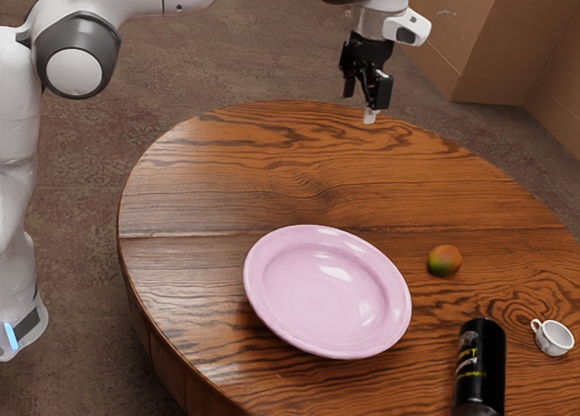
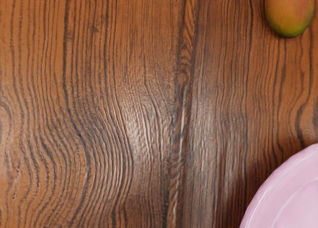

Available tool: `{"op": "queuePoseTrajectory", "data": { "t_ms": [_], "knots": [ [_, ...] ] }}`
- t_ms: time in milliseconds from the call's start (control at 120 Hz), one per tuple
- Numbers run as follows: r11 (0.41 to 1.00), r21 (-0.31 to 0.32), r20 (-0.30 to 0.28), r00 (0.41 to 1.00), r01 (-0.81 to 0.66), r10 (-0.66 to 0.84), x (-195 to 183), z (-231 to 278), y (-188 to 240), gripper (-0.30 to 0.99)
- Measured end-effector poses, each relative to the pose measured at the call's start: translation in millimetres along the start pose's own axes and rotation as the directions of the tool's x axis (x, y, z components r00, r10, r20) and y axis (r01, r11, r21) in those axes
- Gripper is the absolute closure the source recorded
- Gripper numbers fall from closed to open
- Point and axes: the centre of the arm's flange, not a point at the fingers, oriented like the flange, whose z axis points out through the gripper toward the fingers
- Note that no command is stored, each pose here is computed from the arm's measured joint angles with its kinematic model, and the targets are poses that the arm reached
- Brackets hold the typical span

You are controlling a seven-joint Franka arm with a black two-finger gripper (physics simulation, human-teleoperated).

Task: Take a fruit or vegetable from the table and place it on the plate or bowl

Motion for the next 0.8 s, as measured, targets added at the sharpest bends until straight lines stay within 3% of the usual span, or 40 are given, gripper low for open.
{"op": "queuePoseTrajectory", "data": {
  "t_ms": [342,650,800],
  "knots": [
    [1.000,0.000,-0.011,1.000,-0.006,0.006,1,-1,8,0.00],
    [1.000,0.013,0.042,0.999,-0.004,0.004,18,40,15,0.00],
    [1.000,0.015,0.015,1.000,-0.022,0.022,39,56,30,0.00]
  ]
}}
